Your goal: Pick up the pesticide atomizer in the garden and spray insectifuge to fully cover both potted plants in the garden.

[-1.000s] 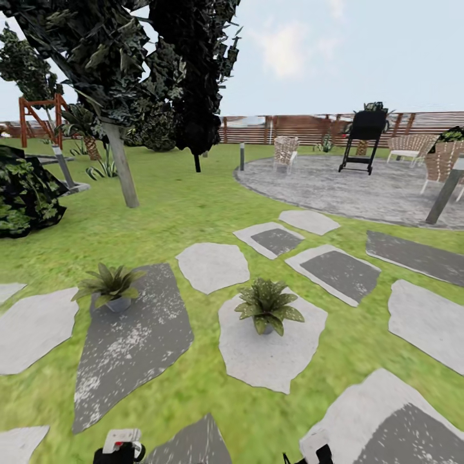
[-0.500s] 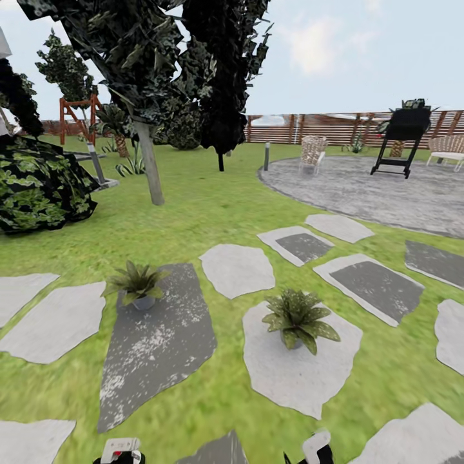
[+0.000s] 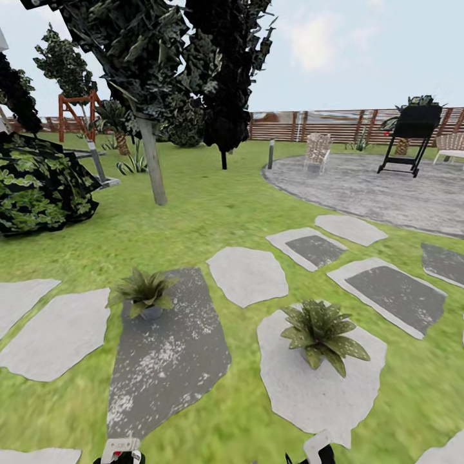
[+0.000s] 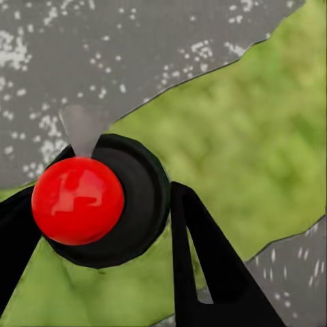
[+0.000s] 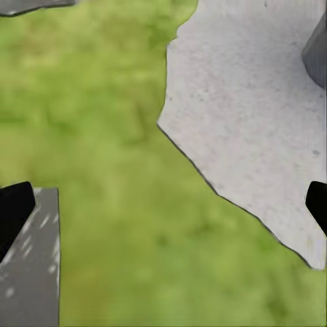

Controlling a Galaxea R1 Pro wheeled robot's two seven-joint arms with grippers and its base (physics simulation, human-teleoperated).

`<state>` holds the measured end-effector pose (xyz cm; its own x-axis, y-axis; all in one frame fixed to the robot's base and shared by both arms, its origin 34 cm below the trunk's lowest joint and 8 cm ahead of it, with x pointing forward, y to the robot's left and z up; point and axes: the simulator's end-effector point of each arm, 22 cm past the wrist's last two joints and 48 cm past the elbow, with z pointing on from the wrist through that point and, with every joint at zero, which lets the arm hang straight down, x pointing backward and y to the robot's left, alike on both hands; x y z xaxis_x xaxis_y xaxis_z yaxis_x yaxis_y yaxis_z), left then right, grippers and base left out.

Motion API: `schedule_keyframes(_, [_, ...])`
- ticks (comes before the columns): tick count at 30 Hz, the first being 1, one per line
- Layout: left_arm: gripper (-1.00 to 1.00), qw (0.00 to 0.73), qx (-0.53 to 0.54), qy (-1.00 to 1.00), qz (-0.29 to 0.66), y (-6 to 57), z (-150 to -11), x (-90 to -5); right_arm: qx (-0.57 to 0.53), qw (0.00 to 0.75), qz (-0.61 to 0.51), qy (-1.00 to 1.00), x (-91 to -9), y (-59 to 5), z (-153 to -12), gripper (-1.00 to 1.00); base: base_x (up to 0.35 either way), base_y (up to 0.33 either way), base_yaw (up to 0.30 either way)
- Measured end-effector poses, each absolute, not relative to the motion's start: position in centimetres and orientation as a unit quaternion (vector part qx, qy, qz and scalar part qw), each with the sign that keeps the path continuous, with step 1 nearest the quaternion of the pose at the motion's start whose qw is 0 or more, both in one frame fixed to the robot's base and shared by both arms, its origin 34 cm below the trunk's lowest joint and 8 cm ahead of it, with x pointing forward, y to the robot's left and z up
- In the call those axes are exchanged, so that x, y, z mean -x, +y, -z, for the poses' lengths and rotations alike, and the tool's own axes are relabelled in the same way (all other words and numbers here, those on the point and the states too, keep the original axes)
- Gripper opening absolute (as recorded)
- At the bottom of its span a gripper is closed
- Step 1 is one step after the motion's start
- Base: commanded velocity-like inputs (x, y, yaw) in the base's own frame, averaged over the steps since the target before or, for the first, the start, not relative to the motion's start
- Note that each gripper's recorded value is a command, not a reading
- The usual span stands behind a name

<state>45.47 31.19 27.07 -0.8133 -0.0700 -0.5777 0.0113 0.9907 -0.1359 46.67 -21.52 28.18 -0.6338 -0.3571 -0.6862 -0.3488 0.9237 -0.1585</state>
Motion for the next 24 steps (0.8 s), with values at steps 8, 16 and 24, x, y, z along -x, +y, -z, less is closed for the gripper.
schedule_keyframes(8, [-1.00,0.305,0.016,0.950,0.065,31.40,-27.09,-45.46,0.195,0.381,0.005,0.904,-46.67,-21.43,-28.18,1.00,0.242,0.229,0.129])
schedule_keyframes(16, [-1.00,0.305,0.015,0.950,0.066,31.34,-27.09,-45.45,0.195,0.380,0.004,0.904,-46.62,-21.38,-28.16,1.00,0.251,0.224,0.275])
schedule_keyframes(24, [-1.00,0.305,0.015,0.950,0.066,31.30,-27.08,-45.42,0.195,0.380,0.004,0.904,-46.62,-21.38,-28.16,1.00,0.285,0.183,0.262])
